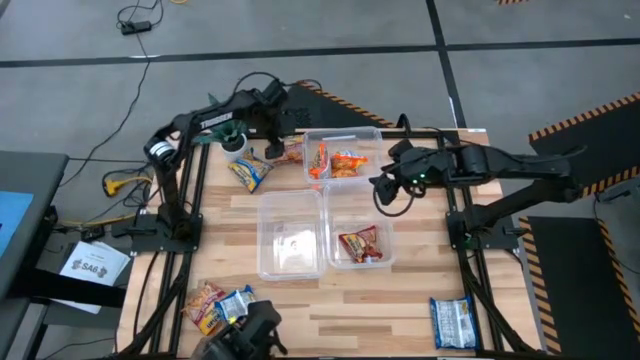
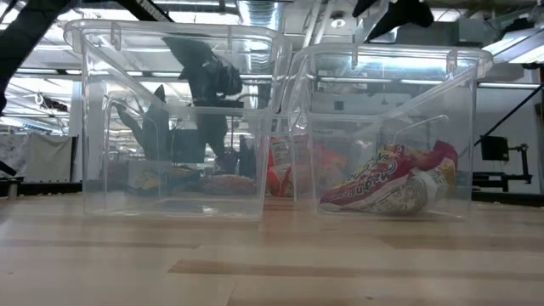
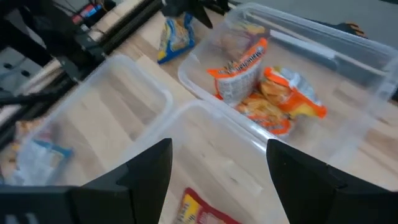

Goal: Sort Maruchan noodles
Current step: Put the top red noodle pack into the bottom right transparent bin

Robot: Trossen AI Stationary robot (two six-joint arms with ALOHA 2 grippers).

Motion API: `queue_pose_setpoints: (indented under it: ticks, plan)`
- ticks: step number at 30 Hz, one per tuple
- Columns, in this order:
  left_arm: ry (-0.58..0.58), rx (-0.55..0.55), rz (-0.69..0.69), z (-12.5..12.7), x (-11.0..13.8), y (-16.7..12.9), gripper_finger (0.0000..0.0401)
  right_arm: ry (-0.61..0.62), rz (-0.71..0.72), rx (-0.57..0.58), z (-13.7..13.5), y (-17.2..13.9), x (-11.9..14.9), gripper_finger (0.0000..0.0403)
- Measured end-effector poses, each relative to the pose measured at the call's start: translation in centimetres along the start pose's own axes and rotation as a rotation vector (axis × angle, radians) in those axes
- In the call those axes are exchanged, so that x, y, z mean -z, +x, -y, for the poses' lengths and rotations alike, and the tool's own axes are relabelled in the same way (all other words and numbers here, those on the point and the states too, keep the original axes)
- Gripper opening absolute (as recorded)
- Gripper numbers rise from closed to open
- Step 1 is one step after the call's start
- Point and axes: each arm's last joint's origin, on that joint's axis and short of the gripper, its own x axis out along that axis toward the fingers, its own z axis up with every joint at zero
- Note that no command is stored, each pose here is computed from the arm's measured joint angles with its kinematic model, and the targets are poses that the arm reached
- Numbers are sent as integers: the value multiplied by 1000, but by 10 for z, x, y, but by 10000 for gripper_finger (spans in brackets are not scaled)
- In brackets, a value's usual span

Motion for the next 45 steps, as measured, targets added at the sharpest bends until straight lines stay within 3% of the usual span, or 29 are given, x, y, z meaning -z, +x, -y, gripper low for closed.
queue_pose_setpoints:
  ticks: [19,22,26,29,34,45]
  plan:
    - [48,-49,-185,0,4,60,229,50,-32,19,-7,14,4,282]
    - [61,-55,-210,6,1,64,172,59,-34,19,-7,14,4,282]
    - [24,-59,-207,9,-1,63,30,60,-34,19,-7,14,4,282]
    - [-29,-52,-214,9,-2,59,8,58,-35,19,-7,14,4,282]
    - [-52,-59,-196,9,-9,30,0,49,-35,19,-7,14,4,282]
    - [-146,-349,52,11,-28,-101,0,-4,-23,6,-9,13,4,282]
